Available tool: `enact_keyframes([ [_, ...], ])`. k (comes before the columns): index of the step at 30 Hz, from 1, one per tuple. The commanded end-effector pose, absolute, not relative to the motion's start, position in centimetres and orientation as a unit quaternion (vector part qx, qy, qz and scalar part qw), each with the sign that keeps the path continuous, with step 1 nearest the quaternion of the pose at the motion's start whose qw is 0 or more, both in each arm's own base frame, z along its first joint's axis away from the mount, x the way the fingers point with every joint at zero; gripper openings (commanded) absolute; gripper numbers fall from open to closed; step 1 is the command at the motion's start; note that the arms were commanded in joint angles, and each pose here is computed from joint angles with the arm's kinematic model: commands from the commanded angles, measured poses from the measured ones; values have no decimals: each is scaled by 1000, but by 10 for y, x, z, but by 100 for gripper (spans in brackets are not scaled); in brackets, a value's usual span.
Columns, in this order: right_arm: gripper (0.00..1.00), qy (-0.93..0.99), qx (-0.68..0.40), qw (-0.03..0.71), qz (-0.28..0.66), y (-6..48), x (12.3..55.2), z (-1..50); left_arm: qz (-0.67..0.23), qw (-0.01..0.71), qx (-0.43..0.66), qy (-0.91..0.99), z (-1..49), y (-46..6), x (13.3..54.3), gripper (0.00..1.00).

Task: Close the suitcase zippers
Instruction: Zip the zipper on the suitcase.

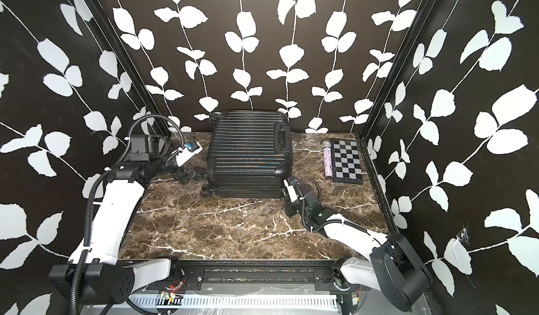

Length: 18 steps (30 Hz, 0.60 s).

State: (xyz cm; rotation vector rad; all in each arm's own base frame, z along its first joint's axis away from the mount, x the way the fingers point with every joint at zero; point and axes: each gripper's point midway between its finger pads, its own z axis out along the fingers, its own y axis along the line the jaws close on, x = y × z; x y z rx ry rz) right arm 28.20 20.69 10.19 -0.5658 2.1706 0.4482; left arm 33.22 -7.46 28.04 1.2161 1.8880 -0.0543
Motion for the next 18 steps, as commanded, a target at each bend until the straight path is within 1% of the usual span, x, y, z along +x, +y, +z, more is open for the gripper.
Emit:
enact_keyframes([
  [1,0,882,-228,381,156,197,271,89,-47,413,536,735,263,-72,320,96],
  [7,0,886,-224,377,152,196,273,89,-34,367,562,740,228,-62,330,95],
  [12,0,887,-223,375,152,197,274,88,-46,359,584,726,214,-64,336,95],
  [18,0,889,-223,370,152,198,274,84,-63,354,607,709,196,-69,345,92],
])
